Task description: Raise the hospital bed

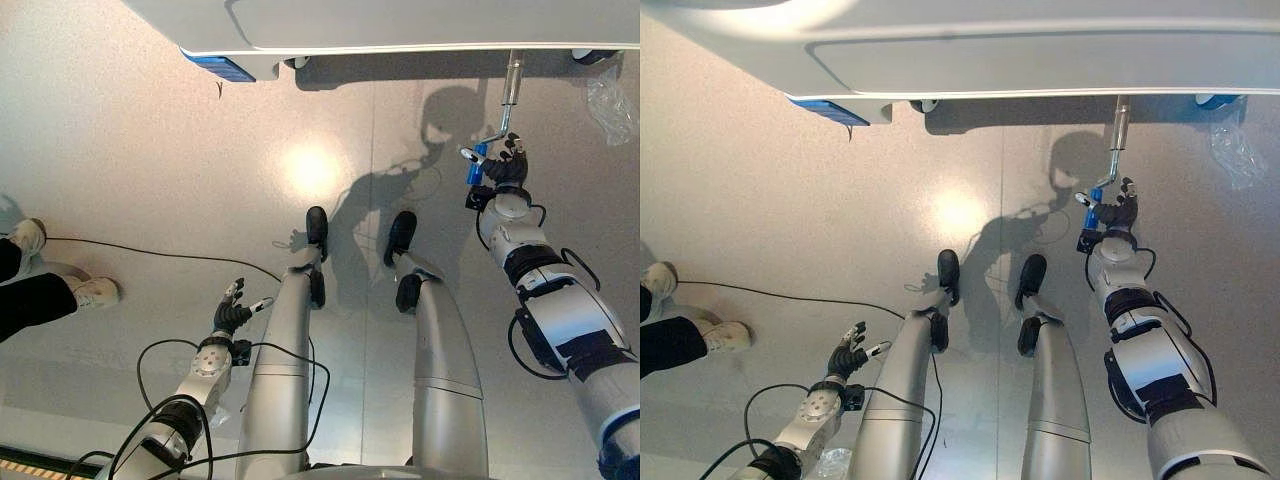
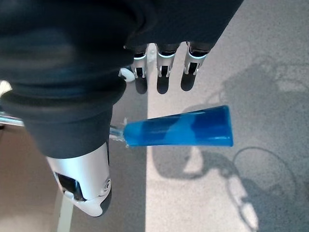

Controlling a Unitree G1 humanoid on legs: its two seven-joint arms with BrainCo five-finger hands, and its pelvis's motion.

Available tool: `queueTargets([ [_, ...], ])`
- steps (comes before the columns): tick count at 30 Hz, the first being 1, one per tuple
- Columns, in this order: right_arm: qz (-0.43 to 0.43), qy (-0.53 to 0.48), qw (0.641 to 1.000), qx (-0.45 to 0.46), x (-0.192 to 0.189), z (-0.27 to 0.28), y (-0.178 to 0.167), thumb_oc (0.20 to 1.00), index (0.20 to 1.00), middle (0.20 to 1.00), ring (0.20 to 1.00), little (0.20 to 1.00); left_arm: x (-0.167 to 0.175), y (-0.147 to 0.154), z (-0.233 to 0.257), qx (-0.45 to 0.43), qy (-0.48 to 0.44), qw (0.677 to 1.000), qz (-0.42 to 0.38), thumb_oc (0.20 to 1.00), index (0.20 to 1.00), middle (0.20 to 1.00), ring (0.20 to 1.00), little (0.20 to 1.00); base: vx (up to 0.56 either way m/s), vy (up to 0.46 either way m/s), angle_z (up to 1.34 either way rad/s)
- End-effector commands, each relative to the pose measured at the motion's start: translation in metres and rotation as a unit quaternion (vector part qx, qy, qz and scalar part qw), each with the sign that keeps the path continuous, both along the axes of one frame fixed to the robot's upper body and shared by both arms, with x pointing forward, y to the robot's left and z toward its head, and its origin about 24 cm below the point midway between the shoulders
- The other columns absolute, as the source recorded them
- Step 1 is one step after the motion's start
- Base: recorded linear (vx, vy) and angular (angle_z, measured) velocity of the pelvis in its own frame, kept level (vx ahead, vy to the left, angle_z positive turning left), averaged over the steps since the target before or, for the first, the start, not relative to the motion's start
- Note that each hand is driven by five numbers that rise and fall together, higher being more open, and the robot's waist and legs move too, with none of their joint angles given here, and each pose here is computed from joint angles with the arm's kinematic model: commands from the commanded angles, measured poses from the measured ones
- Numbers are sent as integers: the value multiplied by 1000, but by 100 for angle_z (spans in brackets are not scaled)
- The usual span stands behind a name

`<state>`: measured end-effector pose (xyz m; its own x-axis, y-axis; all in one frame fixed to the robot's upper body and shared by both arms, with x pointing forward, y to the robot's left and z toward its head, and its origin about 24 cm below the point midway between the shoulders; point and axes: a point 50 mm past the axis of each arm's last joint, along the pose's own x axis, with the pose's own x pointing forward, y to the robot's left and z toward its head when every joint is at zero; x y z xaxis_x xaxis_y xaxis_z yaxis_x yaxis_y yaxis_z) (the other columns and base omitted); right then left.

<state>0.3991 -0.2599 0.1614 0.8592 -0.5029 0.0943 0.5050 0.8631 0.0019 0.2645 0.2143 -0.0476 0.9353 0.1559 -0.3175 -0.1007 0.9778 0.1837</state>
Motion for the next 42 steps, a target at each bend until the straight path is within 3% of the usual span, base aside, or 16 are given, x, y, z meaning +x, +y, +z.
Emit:
queueTargets([
  [1, -33, -10, 999, -25, -8, 3, -22, 1000, 1000, 1000, 1000, 1000, -13, -6, -12, -1, 18, 1000, 5, 1000, 1000, 1000, 1000, 1000, -8, 32, -1],
  [42, -65, 31, 994, -79, -13, 33, -60, 1000, 1000, 1000, 1000, 1000, -24, -15, -24, 0, 49, 998, -32, 1000, 1000, 1000, 1000, 1000, 5, 0, 1],
])
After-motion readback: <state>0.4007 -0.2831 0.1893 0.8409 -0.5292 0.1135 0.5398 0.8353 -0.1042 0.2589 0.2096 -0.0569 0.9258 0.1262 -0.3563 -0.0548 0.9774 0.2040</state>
